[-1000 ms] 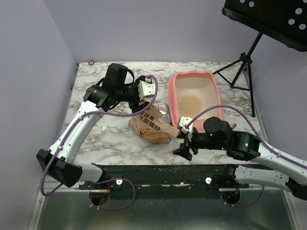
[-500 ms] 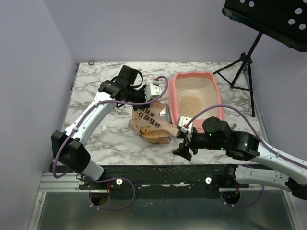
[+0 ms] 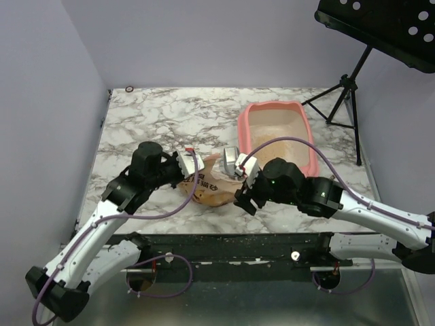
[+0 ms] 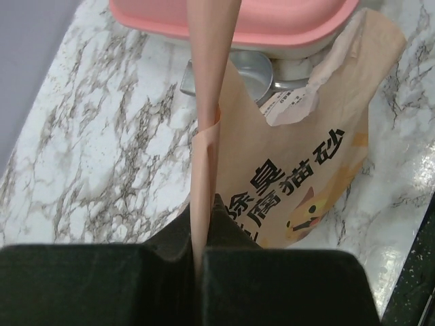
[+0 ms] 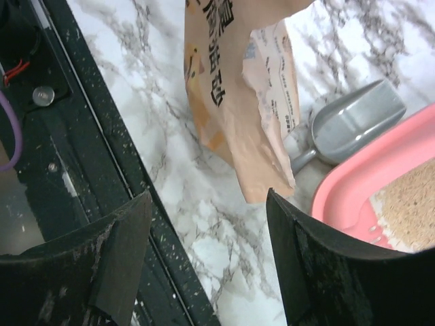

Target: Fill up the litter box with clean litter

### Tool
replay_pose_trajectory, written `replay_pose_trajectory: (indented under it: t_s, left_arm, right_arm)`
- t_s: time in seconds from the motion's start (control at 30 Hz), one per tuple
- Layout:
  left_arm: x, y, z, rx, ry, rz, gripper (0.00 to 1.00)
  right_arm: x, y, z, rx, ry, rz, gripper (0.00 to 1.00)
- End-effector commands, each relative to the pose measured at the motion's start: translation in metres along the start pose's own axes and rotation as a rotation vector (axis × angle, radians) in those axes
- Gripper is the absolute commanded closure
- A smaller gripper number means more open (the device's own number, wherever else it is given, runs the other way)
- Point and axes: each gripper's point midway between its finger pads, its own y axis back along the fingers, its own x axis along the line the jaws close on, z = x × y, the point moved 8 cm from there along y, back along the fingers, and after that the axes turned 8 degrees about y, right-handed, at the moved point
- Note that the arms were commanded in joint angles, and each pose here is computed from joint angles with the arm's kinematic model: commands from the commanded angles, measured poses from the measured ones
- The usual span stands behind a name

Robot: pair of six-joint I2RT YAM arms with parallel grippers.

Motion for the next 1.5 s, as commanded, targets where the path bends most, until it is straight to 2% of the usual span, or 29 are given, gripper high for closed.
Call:
replay_pose_trajectory:
  t_s: [0.0, 0.17, 0.27, 0.33, 0.4, 0.47, 0.53, 0.9, 1.27, 1.47]
  left_arm:
    - [0.016, 0.032, 0.036, -0.294, -0.024, 0.277, 1.0]
    - [0.001, 0.041, 0.009, -0.391, -0.043, 0.352, 1.0]
    - [-0.007, 0.046, -0.003, -0.433, -0.037, 0.38, 1.0]
    - [-0.011, 0.046, -0.008, -0.449, -0.027, 0.375, 1.0]
    - [-0.013, 0.047, -0.01, -0.479, -0.005, 0.379, 1.0]
    - [-0.015, 0.049, -0.01, -0.514, 0.0, 0.385, 1.0]
    - [-0.015, 0.054, -0.008, -0.557, 0.004, 0.417, 1.0]
    - [-0.014, 0.065, -0.013, -0.668, 0.056, 0.531, 1.0]
    - [-0.019, 0.062, -0.014, -0.689, 0.057, 0.484, 1.0]
    - [-0.019, 0.061, -0.014, -0.693, 0.056, 0.476, 1.0]
  right_arm:
    - [-0.01, -0.007, 0.034, -0.106, 0.066, -0.049, 0.24]
    - [-0.018, -0.022, 0.054, -0.14, 0.164, -0.066, 0.27]
    - [-0.027, -0.036, 0.06, -0.145, 0.223, -0.084, 0.32]
    - [-0.037, -0.044, 0.064, -0.142, 0.225, -0.081, 0.39]
    - [-0.046, -0.05, 0.07, -0.144, 0.231, -0.059, 0.53]
    - [-0.053, -0.055, 0.073, -0.129, 0.243, -0.041, 0.81]
    - [-0.059, -0.059, 0.072, -0.109, 0.261, -0.031, 1.0]
    - [-0.038, -0.074, 0.053, -0.009, 0.304, 0.273, 0.99]
    - [-0.05, -0.098, 0.062, -0.023, 0.315, 0.243, 1.0]
    - [-0.053, -0.1, 0.068, -0.077, 0.31, 0.228, 1.0]
